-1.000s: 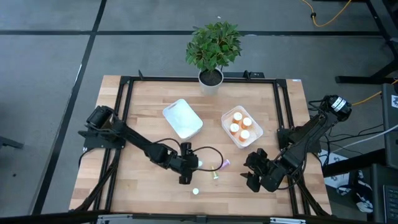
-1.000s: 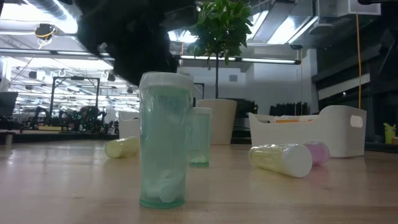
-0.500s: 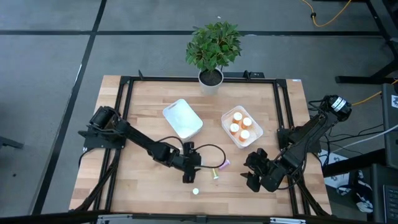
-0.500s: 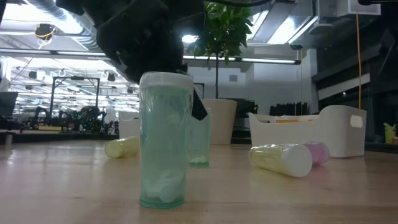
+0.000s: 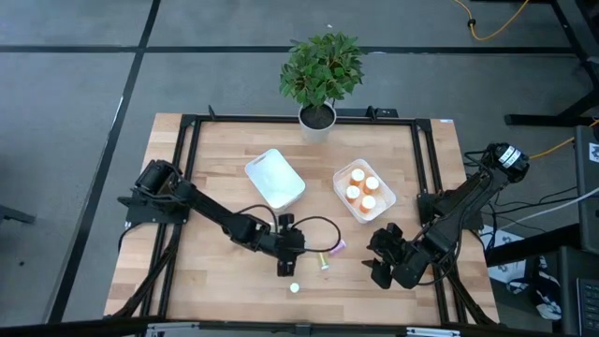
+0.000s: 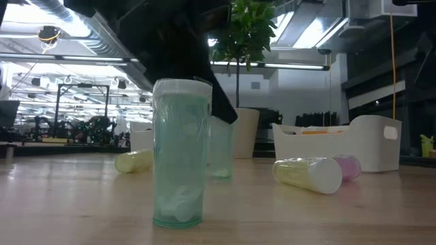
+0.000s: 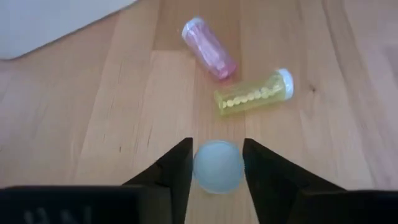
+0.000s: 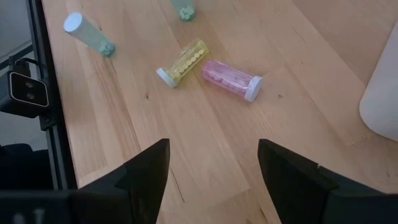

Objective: Pick and place medicine bottles into bin by pill shape (circle, oval)
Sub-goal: Put the top blue pill bottle into the left white bin, then move the left blue pill bottle to the bottom center

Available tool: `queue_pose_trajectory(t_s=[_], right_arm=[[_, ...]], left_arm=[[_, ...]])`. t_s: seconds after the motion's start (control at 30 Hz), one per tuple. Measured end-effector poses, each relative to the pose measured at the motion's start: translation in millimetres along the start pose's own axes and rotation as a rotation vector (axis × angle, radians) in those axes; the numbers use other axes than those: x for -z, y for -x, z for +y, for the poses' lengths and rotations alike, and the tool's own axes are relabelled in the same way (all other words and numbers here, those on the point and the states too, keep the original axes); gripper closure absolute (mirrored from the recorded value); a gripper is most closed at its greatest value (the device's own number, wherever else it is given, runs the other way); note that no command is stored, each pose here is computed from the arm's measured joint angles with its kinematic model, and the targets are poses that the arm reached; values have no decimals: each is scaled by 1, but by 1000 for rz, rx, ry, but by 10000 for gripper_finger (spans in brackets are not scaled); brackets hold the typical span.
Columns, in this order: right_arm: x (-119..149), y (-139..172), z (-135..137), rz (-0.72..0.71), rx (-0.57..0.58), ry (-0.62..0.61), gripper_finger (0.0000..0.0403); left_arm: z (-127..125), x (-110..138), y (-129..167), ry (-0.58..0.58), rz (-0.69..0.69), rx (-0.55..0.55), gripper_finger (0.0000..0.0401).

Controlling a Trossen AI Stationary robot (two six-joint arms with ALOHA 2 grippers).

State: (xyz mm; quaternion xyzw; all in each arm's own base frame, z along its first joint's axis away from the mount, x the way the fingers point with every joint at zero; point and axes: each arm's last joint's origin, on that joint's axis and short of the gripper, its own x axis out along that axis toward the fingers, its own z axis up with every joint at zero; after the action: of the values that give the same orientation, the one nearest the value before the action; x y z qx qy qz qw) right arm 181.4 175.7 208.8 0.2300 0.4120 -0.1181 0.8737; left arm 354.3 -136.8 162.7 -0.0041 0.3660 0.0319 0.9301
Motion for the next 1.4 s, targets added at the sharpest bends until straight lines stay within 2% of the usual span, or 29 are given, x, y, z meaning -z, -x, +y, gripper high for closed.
queue_pose_trajectory(t_s=[0.13, 0.3, 0.57, 0.7, 0.8, 1.13, 1.27, 1.4], right_arm=[[0, 0, 0, 0, 0, 0, 157], [0, 0, 0, 1, 0, 1, 157], [0, 0, 0, 2, 0, 0, 157], [0, 0, 0, 1, 0, -1, 157], [0, 0, 0, 1, 0, -1, 157], [0, 0, 0, 1, -1, -1, 157], [0, 0, 0, 0, -1, -1, 157], [0, 0, 0, 1, -2, -2, 157]], left_arm=[[1, -6, 7, 8, -28, -10, 309], [8, -15, 22, 19, -44, -14, 335], [36, -34, 65, 51, -58, -73, 382], [41, -36, 69, 58, -51, -77, 392], [41, -35, 68, 51, -45, -77, 383], [39, -31, 66, 72, -15, -66, 309], [35, -29, 69, 81, 3, -44, 290], [26, -31, 84, 129, 4, 66, 288]])
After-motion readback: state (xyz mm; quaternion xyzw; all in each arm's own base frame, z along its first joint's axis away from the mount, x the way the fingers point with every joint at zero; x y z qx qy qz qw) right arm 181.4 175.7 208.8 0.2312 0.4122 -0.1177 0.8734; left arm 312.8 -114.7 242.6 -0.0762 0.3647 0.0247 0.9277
